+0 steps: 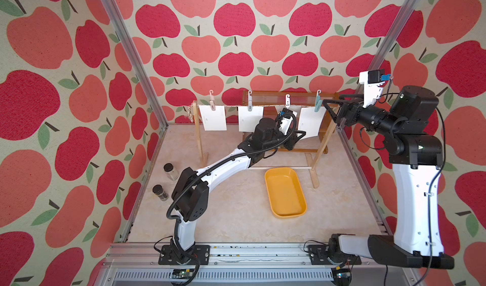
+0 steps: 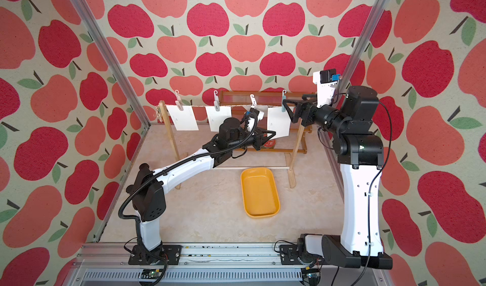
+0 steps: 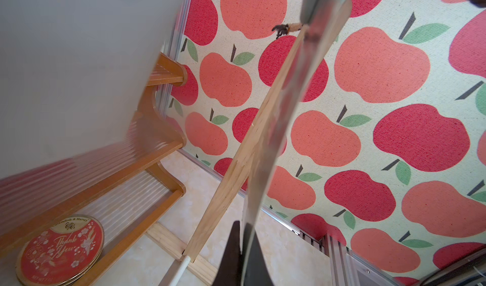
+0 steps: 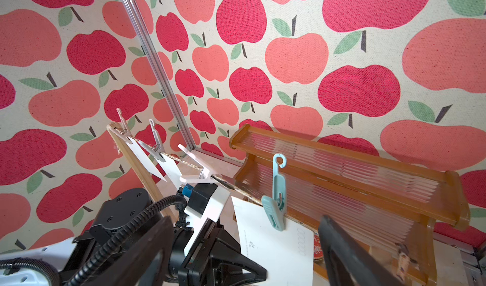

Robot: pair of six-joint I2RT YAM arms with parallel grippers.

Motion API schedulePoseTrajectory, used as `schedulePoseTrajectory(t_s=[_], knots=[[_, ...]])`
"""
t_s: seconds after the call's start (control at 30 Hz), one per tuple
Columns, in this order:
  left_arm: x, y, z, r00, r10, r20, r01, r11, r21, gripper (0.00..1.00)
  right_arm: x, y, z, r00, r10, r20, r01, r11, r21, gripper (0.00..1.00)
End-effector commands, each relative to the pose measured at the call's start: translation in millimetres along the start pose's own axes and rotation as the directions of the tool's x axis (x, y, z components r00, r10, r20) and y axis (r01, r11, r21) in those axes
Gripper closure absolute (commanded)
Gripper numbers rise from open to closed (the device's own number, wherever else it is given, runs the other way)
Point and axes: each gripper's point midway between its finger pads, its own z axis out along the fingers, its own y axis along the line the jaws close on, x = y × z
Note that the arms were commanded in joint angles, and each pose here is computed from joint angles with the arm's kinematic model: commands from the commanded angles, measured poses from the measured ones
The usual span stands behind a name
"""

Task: Remove the postcards from the strings
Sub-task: Pinch the postcard on the clothesline.

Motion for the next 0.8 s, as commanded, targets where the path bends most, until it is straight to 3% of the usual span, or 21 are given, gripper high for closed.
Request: schedulePoseTrajectory(t_s=[0.0, 0.33, 0.77], knots=[[-15, -11, -15, 1.000, 0.006, -0.002, -0.006, 0.999, 0.045, 1.00, 1, 6, 6, 1.000, 0.004, -0.021, -0.005, 0.999, -0.053, 0.12], [-22, -9, -26, 0.999, -0.037, -0.034, 0.041, 0.992, 0.122, 1.00, -3, -5, 27, 0.999, 0.041, -0.016, -0.042, 0.994, -0.098, 0.12], [-27, -5, -29, 0.998, -0.050, -0.029, 0.054, 0.989, 0.141, 1.00, 5, -33, 55, 0.994, 0.105, -0.031, -0.108, 0.986, -0.128, 0.14]])
